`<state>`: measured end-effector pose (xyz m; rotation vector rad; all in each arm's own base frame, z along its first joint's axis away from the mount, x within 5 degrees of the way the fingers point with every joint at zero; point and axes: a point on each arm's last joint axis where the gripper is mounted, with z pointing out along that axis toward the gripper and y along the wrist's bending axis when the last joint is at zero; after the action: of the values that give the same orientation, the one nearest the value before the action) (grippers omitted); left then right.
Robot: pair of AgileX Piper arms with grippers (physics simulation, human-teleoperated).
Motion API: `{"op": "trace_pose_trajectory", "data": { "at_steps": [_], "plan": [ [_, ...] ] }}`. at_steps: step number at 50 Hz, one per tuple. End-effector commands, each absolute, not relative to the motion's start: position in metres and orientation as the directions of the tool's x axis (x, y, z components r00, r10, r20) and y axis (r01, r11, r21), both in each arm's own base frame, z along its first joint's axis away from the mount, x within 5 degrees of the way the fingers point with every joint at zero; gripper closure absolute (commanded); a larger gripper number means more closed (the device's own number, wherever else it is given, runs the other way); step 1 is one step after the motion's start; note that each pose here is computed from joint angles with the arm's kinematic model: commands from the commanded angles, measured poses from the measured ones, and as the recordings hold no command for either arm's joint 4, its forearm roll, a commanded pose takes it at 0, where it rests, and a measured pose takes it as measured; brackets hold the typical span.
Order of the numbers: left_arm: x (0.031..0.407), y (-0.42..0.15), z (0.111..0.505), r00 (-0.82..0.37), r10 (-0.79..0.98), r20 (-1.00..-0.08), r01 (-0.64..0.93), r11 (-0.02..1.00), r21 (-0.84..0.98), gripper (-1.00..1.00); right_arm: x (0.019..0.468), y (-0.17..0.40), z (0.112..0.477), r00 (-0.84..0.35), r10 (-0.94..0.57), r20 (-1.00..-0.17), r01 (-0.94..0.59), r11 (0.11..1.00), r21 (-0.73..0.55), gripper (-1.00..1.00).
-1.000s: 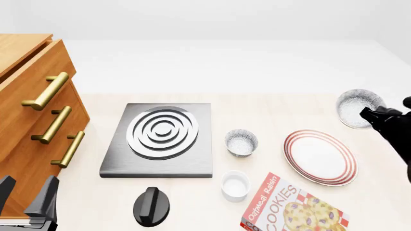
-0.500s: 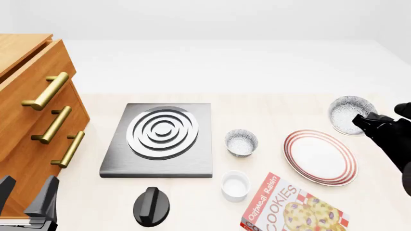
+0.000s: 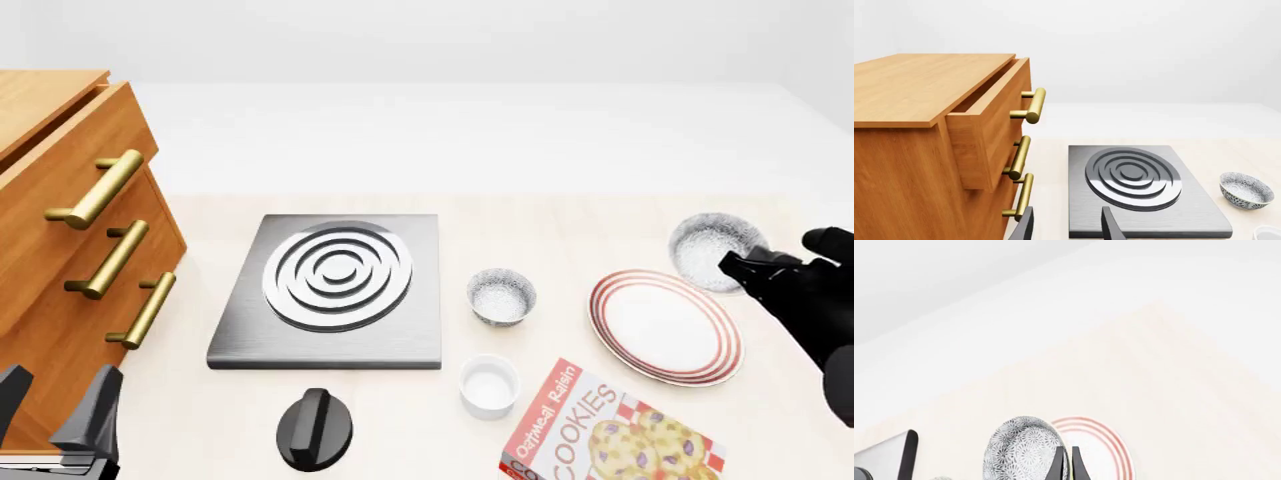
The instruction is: Pick the akita bowl next to the plate and place it on the plate.
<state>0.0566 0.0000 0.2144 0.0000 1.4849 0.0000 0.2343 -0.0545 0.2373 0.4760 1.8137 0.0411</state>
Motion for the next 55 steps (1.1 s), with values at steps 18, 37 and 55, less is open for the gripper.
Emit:
{"op": "trace_pose_trajectory", "data": {
  "at_steps": [18,37,55],
  "plan": [
    [0.057,0.0,0.214,0.086,0.0,-0.996,0.0,1.0,0.0,-1.0,0.238,-0.051,0.218,-0.247,0.348,-0.905,0.294,0.916,0.272,1.0],
    [0.057,0.0,0.214,0.086,0.0,-0.996,0.0,1.0,0.0,-1.0,0.244,-0.05,0.2,-0.283,0.339,-0.897,0.288,0.922,0.257,1.0],
    [0.057,0.0,0.214,0.086,0.0,-0.996,0.0,1.0,0.0,-1.0,0.247,-0.049,0.191,-0.304,0.33,-0.894,0.284,0.927,0.245,1.0]
  ]
}}
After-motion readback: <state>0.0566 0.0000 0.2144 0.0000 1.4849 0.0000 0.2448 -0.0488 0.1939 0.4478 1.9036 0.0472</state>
